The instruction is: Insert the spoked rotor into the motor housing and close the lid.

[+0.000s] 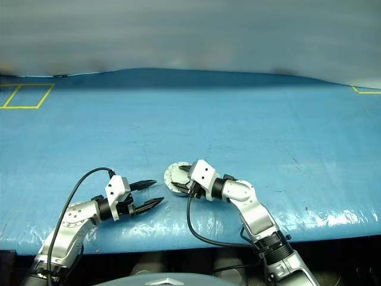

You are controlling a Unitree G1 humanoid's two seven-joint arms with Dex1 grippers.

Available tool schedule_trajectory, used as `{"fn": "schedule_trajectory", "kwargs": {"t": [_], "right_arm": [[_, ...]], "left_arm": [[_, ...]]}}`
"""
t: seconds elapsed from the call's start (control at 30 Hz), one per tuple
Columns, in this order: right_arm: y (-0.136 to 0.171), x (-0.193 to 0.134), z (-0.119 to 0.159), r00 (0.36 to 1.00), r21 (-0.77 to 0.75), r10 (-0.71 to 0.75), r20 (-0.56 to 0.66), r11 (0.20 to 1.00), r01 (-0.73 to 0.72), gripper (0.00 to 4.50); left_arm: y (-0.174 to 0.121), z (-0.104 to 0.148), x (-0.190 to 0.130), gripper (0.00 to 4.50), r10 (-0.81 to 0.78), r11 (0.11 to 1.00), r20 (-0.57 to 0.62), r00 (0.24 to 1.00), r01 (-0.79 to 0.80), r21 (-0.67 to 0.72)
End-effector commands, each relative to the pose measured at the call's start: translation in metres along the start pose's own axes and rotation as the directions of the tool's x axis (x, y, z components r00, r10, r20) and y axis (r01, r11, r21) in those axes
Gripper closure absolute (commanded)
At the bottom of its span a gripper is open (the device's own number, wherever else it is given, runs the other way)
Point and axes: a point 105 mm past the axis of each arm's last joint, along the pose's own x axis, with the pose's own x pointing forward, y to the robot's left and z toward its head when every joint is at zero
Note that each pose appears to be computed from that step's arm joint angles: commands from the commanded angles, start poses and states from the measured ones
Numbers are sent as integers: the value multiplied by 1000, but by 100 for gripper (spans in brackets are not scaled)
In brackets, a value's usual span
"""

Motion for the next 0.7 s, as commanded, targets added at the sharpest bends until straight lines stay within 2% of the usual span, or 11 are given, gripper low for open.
{"fn": "schedule_trajectory", "kwargs": {"t": [0.03, 0.1, 0.3, 0.4, 0.5, 0.7], "right_arm": [[8, -1, -26, 995, 61, 24, -97, 998, -18, 245], [8, -1, -27, 994, 56, 27, -106, 998, -21, 245], [6, 0, -14, 1000, 94, 9, -25, 996, -7, 245], [4, 0, -11, 1000, 89, 0, -15, 996, 1, 185], [1, 0, -8, 1000, 62, -16, -5, 998, 16, 95], [-2, 0, -8, 999, 39, -34, -9, 999, 34, 95]], "left_arm": [[0, 9, 1, 135, 5, 999, 30, 1000, -6, 32], [0, 9, 1, 135, 5, 999, 30, 1000, -6, 32], [-1, 7, 0, 135, 5, 1000, 26, 1000, -6, 29], [0, 7, 0, 135, 6, 1000, 26, 1000, -7, 30], [0, 7, 1, 135, 4, 1000, 25, 1000, -4, 30], [-1, 7, 1, 135, -2, 1000, 23, 1000, 1, 27]]}}
